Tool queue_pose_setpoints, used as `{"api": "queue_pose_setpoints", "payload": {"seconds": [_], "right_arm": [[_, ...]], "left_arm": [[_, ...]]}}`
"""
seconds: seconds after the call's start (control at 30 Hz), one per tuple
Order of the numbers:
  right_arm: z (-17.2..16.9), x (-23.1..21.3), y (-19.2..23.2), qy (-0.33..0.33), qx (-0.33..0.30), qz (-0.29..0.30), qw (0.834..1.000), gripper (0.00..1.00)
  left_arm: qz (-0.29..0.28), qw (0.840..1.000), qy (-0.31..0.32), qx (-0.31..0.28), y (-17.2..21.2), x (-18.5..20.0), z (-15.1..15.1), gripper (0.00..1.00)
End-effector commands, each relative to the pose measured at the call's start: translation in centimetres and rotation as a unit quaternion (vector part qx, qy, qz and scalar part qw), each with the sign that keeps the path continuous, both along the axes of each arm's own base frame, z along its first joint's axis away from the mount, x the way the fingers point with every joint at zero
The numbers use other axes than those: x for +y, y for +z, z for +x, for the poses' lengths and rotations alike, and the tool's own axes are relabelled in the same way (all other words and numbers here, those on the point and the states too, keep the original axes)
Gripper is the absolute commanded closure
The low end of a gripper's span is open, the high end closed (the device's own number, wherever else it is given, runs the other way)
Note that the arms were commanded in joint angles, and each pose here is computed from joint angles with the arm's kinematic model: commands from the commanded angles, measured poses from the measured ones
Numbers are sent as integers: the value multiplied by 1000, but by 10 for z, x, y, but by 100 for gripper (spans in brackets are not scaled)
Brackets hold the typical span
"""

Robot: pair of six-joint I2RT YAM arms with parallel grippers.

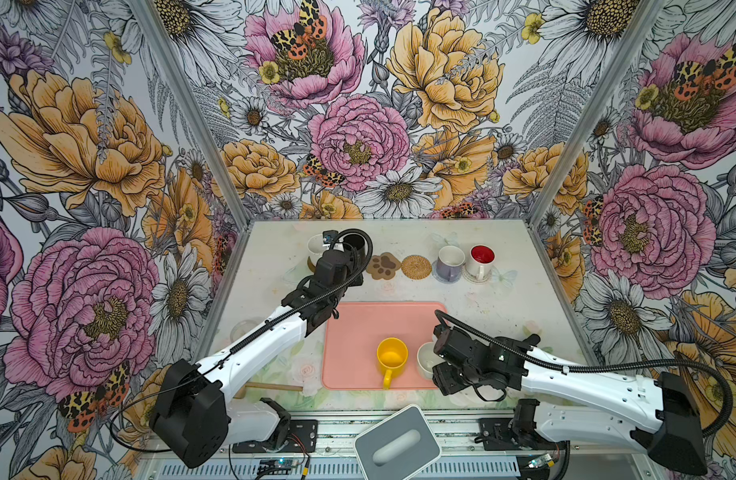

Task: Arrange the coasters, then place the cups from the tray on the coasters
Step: 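Lower right gripper into the white mug and grasp its rim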

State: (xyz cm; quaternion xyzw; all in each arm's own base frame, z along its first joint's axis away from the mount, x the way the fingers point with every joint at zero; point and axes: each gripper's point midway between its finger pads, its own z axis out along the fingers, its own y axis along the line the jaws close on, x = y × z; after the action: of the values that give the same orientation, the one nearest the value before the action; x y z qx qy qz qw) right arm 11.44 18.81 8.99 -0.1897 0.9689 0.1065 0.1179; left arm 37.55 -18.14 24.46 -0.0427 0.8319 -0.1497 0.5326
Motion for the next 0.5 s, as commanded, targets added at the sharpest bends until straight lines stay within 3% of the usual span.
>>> {"api": "queue_pose_setpoints", "payload": {"seconds": [0.0, 0.47], "right_arm": [[3, 9, -2, 4, -6, 13, 1000, 36], [6, 14, -15, -4, 3, -5, 1000, 36]], "left_arm": [[7, 1000, 1, -5, -1, 0, 4, 50], [12, 1000, 3, -3, -3, 0, 6, 50]]}}
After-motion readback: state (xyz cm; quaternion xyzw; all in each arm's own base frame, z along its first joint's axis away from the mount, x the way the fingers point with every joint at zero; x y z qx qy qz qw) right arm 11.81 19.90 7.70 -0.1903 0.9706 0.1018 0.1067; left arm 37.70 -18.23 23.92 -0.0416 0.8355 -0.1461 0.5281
